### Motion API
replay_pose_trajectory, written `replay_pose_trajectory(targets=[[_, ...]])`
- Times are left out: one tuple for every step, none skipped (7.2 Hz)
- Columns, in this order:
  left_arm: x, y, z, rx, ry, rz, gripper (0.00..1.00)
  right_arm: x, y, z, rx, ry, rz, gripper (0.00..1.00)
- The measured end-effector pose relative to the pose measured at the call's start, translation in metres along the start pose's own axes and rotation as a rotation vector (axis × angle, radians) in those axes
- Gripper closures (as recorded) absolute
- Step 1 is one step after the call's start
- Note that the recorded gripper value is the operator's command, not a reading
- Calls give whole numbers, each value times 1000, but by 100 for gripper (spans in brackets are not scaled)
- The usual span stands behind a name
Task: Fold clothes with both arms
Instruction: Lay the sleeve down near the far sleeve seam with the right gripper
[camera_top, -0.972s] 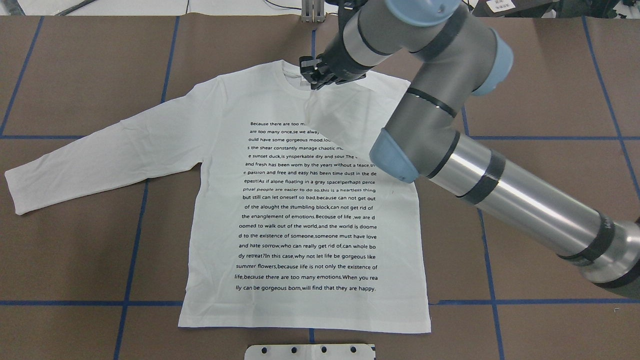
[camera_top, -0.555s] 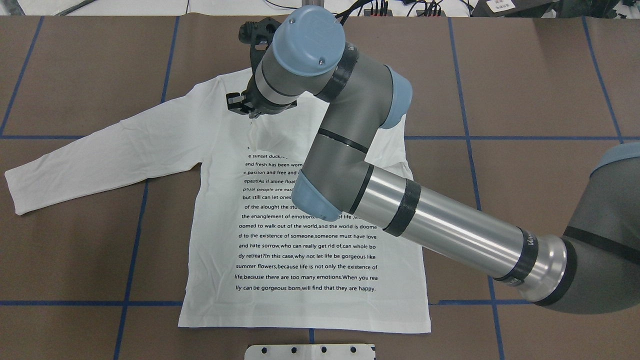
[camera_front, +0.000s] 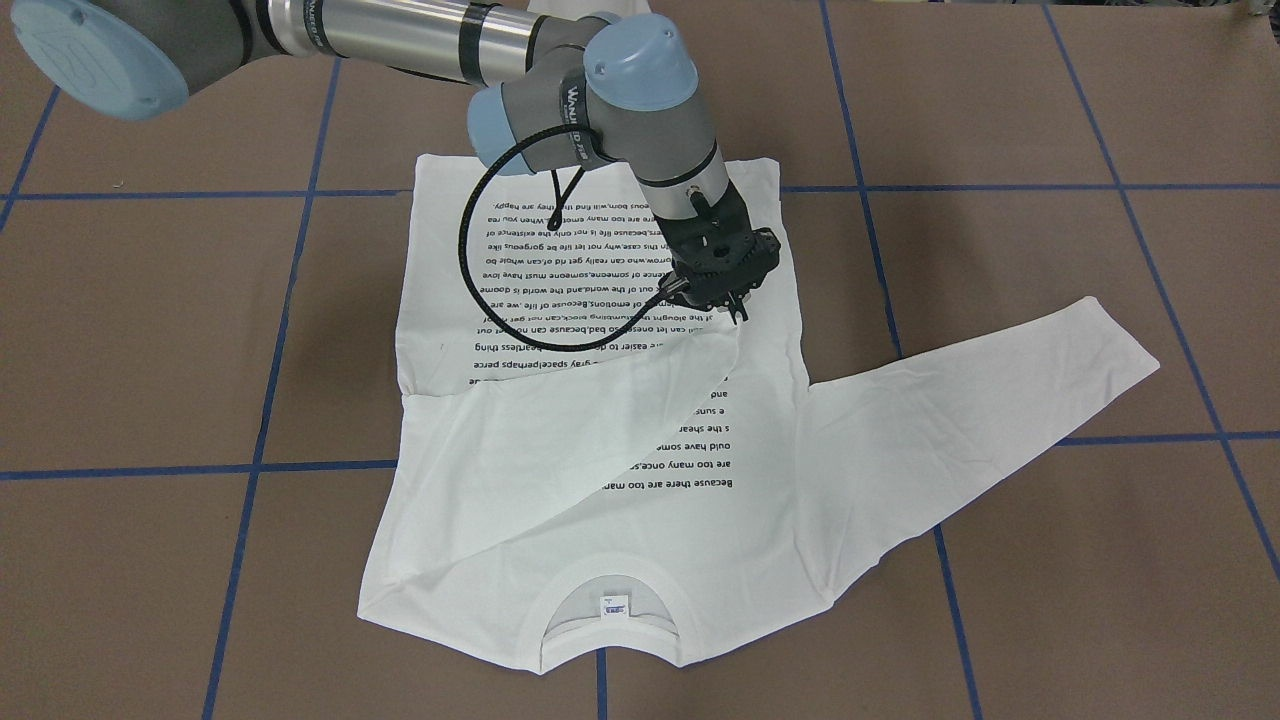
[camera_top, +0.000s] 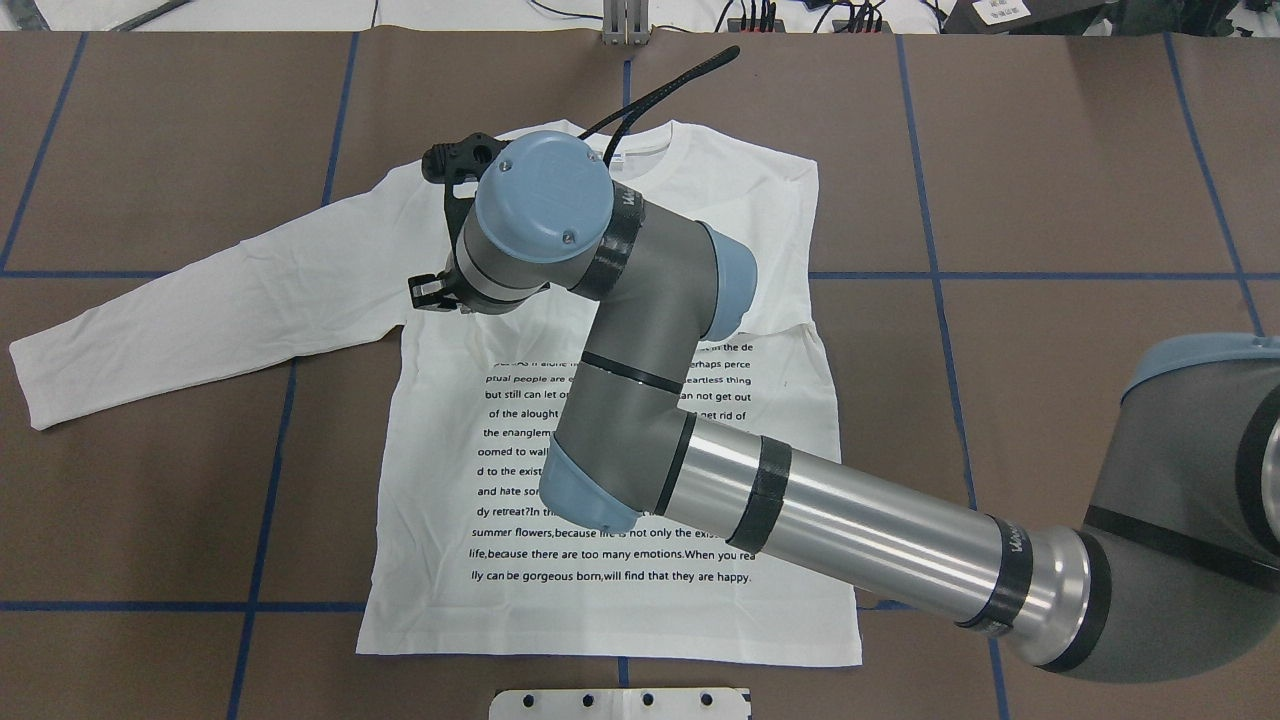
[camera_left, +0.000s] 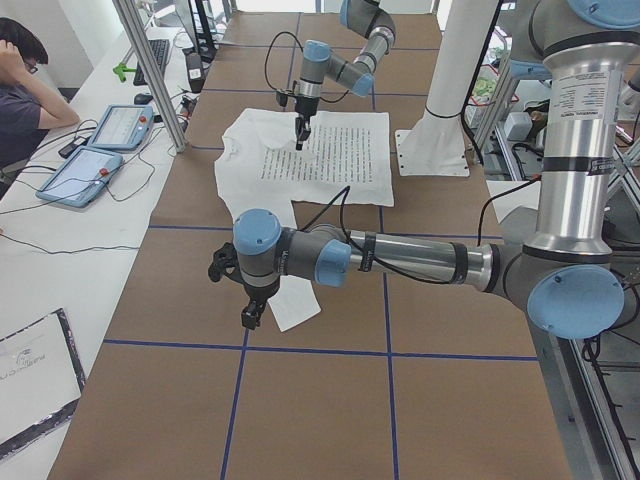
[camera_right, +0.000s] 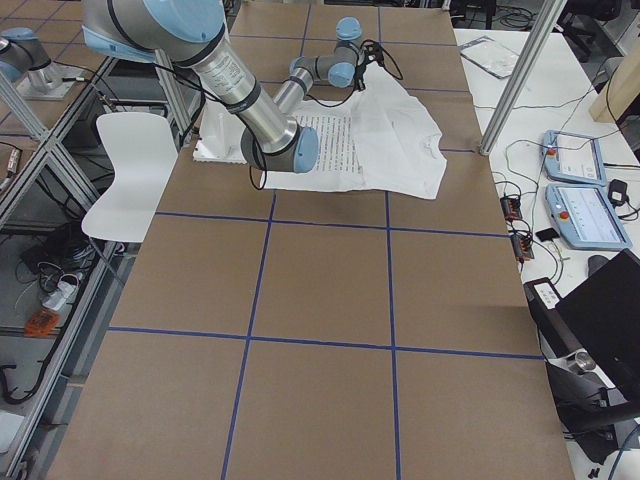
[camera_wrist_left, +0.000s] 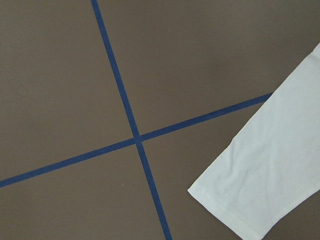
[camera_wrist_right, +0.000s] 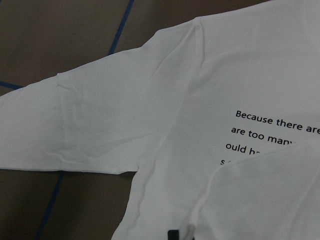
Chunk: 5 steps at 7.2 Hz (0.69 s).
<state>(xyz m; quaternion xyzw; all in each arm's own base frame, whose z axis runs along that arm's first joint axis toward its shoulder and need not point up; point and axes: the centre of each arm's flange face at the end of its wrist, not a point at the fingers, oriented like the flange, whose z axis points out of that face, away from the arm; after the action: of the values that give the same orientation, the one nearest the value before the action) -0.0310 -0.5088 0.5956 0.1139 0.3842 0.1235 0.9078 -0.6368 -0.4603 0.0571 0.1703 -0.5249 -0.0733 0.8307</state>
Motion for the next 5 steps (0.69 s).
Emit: replay_pose_trajectory(targets=[[0,0,0,-1,0,-1,1,-2,11,10,-17,4,2,100],[-1,0,1,-1,1,-2,1,-6,21,16,-32,3,1,100],[-1,0,1,-2,1,-2,1,-10,29,20,-44,0,-1,100],[-1,0,1,-1,1,-2,1,-13,35,23,-54,-2,-3,100],[0,0,0,0,0,-1,1,-14,38,27,-60,0,-5,100]])
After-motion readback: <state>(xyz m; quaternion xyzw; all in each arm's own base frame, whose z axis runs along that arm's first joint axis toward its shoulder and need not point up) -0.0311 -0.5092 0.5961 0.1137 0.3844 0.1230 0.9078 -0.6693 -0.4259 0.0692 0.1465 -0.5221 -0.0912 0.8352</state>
